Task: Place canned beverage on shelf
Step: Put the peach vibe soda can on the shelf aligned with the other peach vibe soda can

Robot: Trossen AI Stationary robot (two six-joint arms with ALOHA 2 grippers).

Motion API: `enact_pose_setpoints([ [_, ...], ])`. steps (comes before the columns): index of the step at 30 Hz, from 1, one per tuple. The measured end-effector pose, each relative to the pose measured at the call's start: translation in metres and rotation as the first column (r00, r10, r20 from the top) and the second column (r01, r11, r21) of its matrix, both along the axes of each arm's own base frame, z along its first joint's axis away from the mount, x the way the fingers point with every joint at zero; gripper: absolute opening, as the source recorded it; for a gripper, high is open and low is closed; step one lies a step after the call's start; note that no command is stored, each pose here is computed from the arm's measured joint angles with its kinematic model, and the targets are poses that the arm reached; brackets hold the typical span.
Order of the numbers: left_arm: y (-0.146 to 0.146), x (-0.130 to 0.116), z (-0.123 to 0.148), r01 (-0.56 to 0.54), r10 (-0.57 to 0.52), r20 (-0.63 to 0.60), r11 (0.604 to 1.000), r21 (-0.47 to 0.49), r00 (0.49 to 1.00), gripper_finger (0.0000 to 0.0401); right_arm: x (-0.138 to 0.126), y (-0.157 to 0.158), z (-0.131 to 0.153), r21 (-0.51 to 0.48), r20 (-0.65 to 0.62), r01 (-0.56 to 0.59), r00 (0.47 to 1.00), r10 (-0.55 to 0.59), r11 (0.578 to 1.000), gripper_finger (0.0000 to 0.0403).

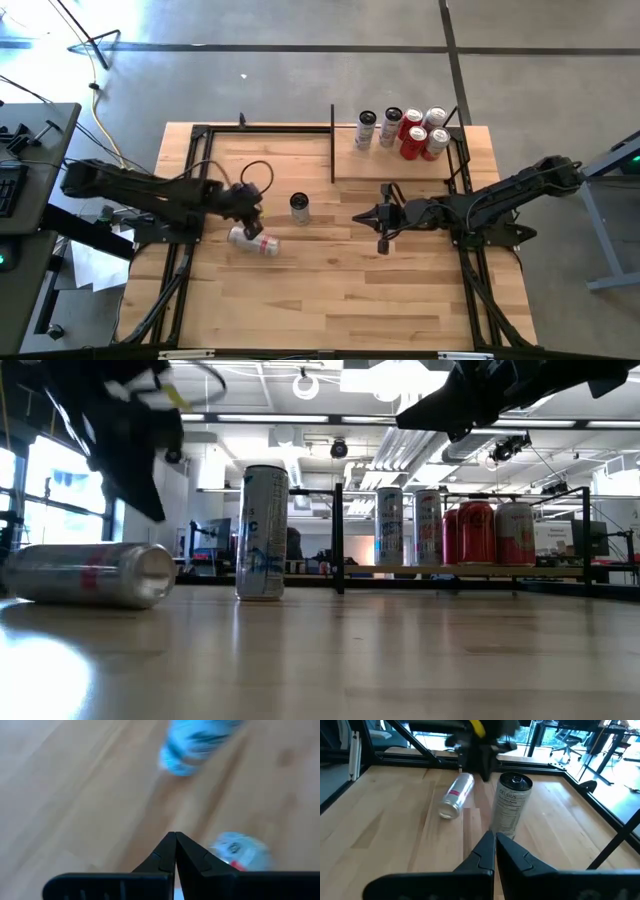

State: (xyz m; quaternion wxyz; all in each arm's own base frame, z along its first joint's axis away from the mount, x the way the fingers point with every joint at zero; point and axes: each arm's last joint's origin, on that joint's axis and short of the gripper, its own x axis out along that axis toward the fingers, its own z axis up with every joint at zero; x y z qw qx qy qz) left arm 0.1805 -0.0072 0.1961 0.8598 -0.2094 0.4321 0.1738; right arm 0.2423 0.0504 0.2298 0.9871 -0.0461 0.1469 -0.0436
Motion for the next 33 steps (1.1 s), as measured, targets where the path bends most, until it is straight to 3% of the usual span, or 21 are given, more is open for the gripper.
enact_pose_setpoints([
  [5,-0.030,-0.017,0.030,0.097,-0.096,0.060,0.995,-0.002,0.994,0.0000,0.000,0.000,0.000,0.006,0.000,0.002,1.000,-0.002,1.000,0.0000],
  [9,-0.053,-0.027,0.031,0.176,-0.175,0.026,0.982,-0.065,0.984,0.0014,0.000,0.000,0.000,0.006,0.000,0.001,1.000,-0.001,1.000,0.0000],
  [14,-0.078,-0.028,0.020,0.258,-0.266,-0.058,0.959,-0.121,0.962,0.0077,0.000,0.000,0.000,0.008,-0.001,0.002,1.000,-0.001,1.000,0.0000],
  [20,-0.101,-0.018,0.025,0.380,-0.388,-0.115,0.921,-0.085,0.914,0.0170,0.000,0.000,0.000,0.014,-0.001,0.003,1.000,-0.003,1.000,0.0000],
  [24,-0.112,-0.017,0.025,0.420,-0.416,-0.274,0.906,-0.046,0.867,0.0218,0.000,0.000,-0.002,0.033,-0.013,0.009,1.000,-0.009,0.999,0.0000],
  [28,-0.118,-0.023,0.016,0.404,-0.363,-0.478,0.915,-0.019,0.800,0.0247,-0.001,0.000,-0.003,0.042,-0.025,0.013,1.000,-0.012,0.999,0.0000],
  [33,-0.134,-0.019,-0.001,0.428,-0.392,-0.533,0.902,-0.061,0.749,0.0267,-0.001,0.000,-0.003,0.042,-0.025,0.013,1.000,-0.012,0.999,0.0000],
])
